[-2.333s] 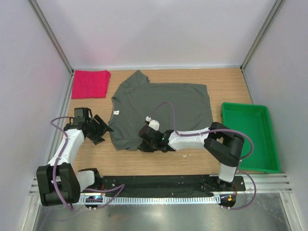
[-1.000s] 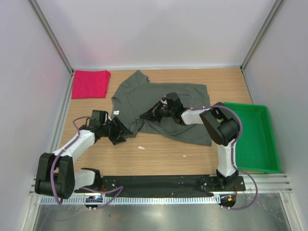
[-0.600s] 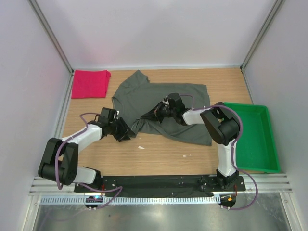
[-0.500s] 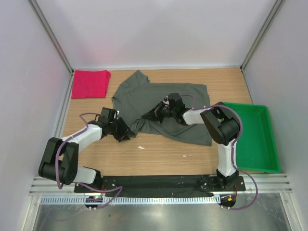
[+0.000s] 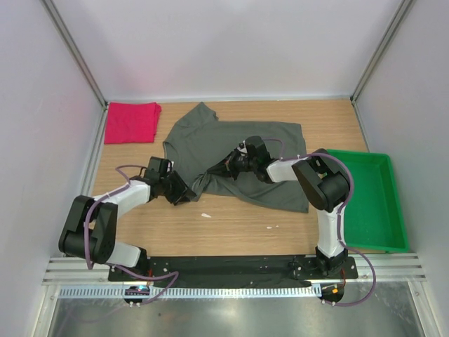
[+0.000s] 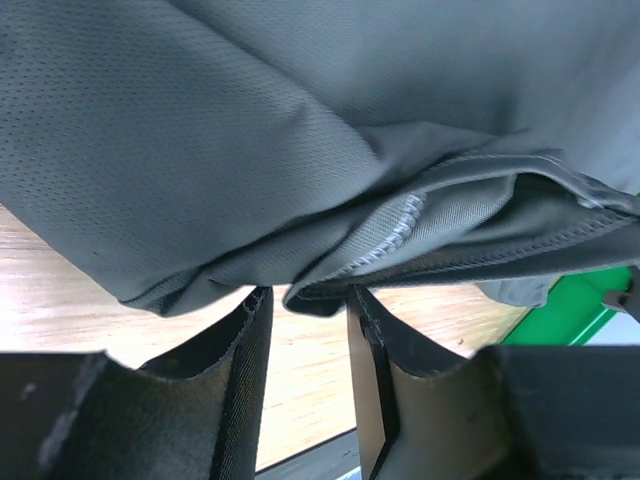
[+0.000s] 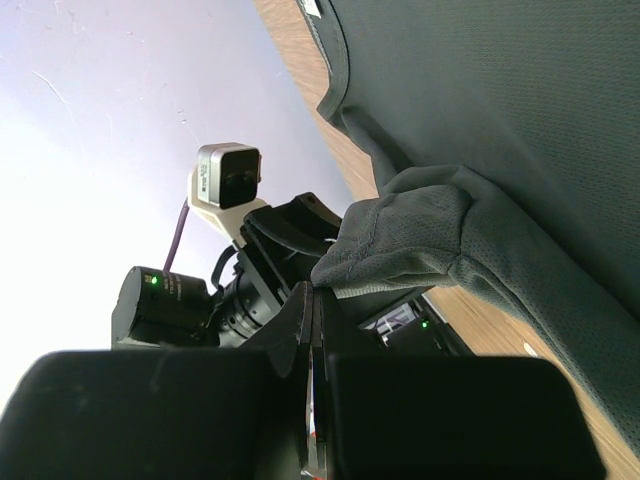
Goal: Fold and stack the t-shirts
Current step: Flatten the tshirt out
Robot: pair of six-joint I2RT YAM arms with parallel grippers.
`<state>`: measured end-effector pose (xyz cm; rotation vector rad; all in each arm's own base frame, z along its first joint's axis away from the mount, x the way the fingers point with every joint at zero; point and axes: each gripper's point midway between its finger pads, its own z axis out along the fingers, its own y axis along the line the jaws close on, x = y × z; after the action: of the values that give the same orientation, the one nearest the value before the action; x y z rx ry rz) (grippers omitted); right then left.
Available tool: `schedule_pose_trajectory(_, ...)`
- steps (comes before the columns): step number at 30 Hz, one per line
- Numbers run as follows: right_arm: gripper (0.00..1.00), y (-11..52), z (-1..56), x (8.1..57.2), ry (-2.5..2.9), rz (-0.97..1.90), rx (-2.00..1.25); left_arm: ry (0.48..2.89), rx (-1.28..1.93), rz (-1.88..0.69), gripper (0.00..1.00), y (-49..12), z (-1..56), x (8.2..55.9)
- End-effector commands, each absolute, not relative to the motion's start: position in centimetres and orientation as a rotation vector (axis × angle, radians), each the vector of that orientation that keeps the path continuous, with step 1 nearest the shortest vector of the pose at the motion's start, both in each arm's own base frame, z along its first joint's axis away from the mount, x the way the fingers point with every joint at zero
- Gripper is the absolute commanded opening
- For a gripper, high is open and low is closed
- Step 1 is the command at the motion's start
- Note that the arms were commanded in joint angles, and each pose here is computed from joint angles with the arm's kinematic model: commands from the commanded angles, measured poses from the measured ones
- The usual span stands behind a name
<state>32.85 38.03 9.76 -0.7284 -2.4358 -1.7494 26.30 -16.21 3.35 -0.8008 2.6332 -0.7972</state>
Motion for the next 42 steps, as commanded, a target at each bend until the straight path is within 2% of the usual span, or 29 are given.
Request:
schedule_pose_trajectory(1,0.01,38.1,11.3,32.8,-2.429,-1.817,-0.667,2.611,-0.808,-0.792,0.36,-16.2,3.0,26.9)
schedule_pose_trajectory(4,0.01,38.1,11.3,32.8,-2.429,-1.819,-0.666,2.615,-0.808,-0.786,0.35,-16.2,2.9,26.6)
schedule_pose_trajectory(7,0.01,38.0,11.2,32.6,-2.429,-1.811,-0.666,2.615,-0.796,-0.792,0.27,-16.2,2.9,26.8)
schedule_pose_trajectory(8,0.01,38.0,11.2,32.6,-2.428,-1.811,-0.665,2.619,-0.787,-0.795,0.17,-16.3,2.9,26.7)
schedule_pose_trajectory(10,0.01,37.8,11.1,32.4,-2.436,-1.802,-0.655,2.623,-0.765,-0.808,0.09,-16.5,3.1,26.8)
schedule_pose_trajectory(11,0.01,37.8,11.0,32.3,-2.441,-1.793,-0.651,2.628,-0.758,-0.806,0.0,-16.5,3.3,26.7)
schedule_pose_trajectory(18,0.01,36.9,10.0,30.2,-2.538,-1.661,-0.532,2.662,-0.636,-0.73,0.0,-15.9,5.6,25.5)
schedule_pose_trajectory(19,0.01,36.6,10.1,29.7,-2.608,-1.658,-0.409,2.638,-0.604,-0.708,0.0,-15.7,6.9,25.7)
schedule_pose_trajectory(20,0.01,35.9,8.7,28.2,-2.64,-1.51,-0.402,2.684,-0.581,-0.666,0.0,-15.2,7.0,24.4)
schedule_pose_trajectory(24,0.01,34.0,7.7,25.3,-2.795,-1.281,-0.117,2.723,-0.495,-0.565,0.0,-13.6,8.6,21.9)
schedule_pose_trajectory(28,0.01,33.3,7.2,22.1,-2.796,-1.2,0.041,2.768,-0.472,-0.502,0.0,-12.2,8.9,18.8)
schedule_pose_trajectory(38,0.01,32.6,4.5,15.7,-2.752,-1.013,0.251,2.81,-0.541,-0.602,0.0,-12.1,9.2,14.0)
schedule_pose_trajectory(42,0.06,32.8,4.0,13.3,-2.688,-0.948,0.367,2.8,-0.596,-0.564,0.02,-11.1,9.7,12.5)
